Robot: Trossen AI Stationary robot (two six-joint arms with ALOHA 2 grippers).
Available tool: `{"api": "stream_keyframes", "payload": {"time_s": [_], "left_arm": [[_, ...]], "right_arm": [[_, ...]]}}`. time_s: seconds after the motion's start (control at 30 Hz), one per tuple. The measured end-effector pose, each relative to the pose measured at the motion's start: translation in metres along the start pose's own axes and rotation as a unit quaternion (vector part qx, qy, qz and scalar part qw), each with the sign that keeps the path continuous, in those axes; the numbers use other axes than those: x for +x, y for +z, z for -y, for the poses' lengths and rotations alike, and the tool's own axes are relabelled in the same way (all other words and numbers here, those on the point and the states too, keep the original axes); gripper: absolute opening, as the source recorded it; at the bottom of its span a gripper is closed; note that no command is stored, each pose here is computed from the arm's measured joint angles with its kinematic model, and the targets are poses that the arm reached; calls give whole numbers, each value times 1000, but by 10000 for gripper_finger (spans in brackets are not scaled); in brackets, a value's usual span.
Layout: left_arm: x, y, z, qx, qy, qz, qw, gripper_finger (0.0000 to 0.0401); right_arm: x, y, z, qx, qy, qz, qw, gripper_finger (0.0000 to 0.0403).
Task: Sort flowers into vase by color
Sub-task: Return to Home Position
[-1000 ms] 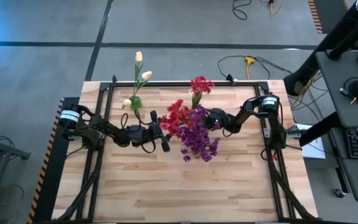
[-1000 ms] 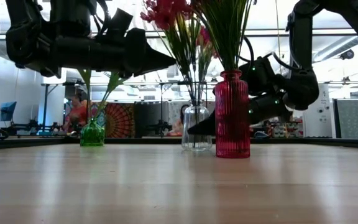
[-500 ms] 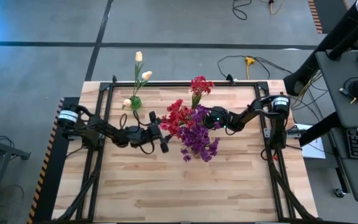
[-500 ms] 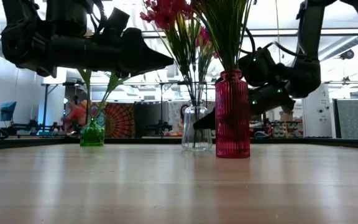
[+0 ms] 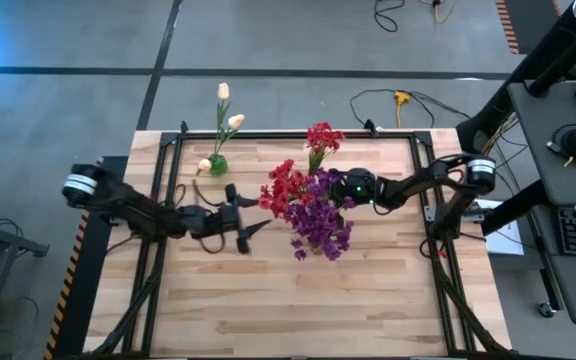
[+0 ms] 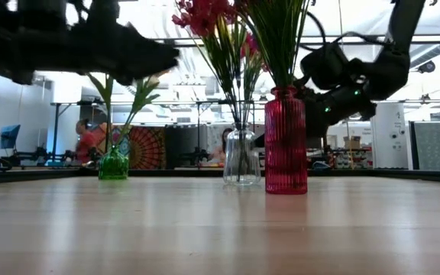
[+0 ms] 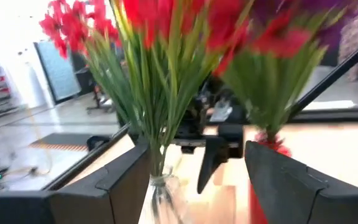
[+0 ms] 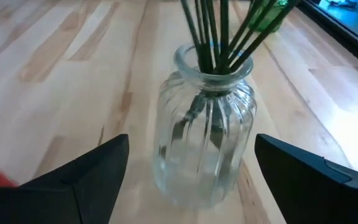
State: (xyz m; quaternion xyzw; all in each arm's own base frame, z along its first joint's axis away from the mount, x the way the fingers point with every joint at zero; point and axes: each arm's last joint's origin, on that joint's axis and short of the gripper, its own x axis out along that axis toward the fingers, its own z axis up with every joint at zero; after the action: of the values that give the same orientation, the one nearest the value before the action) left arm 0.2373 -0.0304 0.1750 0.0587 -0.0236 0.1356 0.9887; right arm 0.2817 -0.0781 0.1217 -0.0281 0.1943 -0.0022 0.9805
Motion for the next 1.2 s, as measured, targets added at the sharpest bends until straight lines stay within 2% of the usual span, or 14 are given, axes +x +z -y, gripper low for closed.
{"api": "stream_keyframes", "payload": {"time_s": [0.13, 0.33, 0.6, 0.73, 1.0, 1.1, 1.2], "left_arm": [[-25, 12, -9, -10, -18, 35, 999, 241], [-56, 13, -25, -11, -17, 42, 999, 241], [-74, 12, -35, 1, -11, 19, 1000, 241], [-80, 22, -39, 5, -6, 44, 999, 241], [-89, 50, -48, 39, -1, 55, 998, 238], [-96, 56, -52, 52, -8, 28, 998, 230], [-103, 56, -55, 36, -23, 6, 999, 221]], "right_arm": [[-13, 7, 2, -13, -18, 15, 1000, 341], [-33, 13, 10, -21, -61, 7, 998, 341], [-67, 11, 16, -16, -95, 20, 995, 341], [-89, 11, 10, -15, -108, 53, 993, 341], [-123, 13, -5, -15, -90, 125, 988, 341], [-133, 13, -10, -15, -81, 151, 985, 341], [-142, 11, -14, -16, -74, 173, 982, 341]]}}
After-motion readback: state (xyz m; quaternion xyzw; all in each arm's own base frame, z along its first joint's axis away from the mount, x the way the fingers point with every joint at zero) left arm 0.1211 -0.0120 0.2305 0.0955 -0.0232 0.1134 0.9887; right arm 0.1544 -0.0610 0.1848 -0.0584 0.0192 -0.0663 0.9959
